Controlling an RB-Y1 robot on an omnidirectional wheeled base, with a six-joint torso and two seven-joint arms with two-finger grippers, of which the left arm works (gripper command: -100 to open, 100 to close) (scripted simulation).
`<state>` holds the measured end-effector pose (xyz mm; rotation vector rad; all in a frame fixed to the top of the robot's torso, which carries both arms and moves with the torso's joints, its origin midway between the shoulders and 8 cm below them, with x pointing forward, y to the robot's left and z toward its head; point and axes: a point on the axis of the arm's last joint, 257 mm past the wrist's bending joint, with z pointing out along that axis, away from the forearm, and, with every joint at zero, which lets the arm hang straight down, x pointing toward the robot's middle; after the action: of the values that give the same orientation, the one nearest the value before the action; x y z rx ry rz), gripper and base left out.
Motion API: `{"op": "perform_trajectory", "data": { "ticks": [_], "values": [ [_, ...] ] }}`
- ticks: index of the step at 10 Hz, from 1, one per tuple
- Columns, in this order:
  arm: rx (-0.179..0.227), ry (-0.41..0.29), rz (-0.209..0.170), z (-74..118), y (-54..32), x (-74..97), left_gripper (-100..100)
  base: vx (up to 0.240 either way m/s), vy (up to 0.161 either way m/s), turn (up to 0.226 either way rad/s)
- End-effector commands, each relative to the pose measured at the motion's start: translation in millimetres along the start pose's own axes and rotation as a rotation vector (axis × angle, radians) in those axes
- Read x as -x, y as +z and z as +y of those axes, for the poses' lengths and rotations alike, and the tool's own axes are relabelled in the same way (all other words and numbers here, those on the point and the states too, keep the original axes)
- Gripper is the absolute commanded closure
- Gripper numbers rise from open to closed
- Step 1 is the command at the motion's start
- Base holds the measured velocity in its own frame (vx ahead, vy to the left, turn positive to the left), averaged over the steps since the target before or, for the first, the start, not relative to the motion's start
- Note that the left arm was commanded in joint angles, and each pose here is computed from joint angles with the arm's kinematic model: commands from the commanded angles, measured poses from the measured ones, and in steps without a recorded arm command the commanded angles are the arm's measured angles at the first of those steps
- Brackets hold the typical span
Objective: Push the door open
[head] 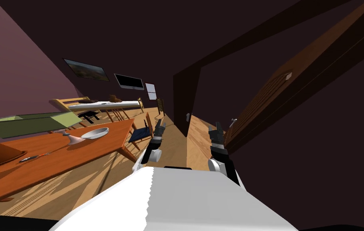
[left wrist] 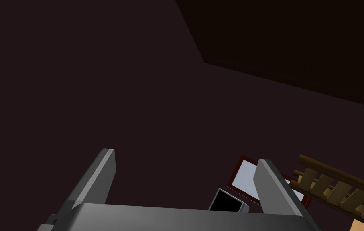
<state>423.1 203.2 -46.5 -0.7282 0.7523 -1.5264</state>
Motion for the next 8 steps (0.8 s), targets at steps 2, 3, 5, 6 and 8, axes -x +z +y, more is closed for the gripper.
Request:
{"op": "perform_trajectory", "data": {
  "ticks": [2, 3, 5, 6, 8],
  "values": [
    [0.030, -0.013, 0.016, 17.7, 2.0, -6.6, -100, 0.094, 0.042, -0.076],
    [0.043, -0.019, 0.022, 25.0, 2.6, -9.8, -100, 0.098, 0.047, -0.080],
    [0.067, -0.029, 0.035, 39.4, 3.7, -16.4, -100, 0.095, 0.044, -0.078],
    [0.079, -0.033, 0.041, 46.5, 4.1, -19.7, -100, 0.097, 0.042, -0.082],
    [0.104, -0.042, 0.054, 61.0, 4.9, -26.7, -100, 0.090, 0.048, -0.079]
  ]
}}
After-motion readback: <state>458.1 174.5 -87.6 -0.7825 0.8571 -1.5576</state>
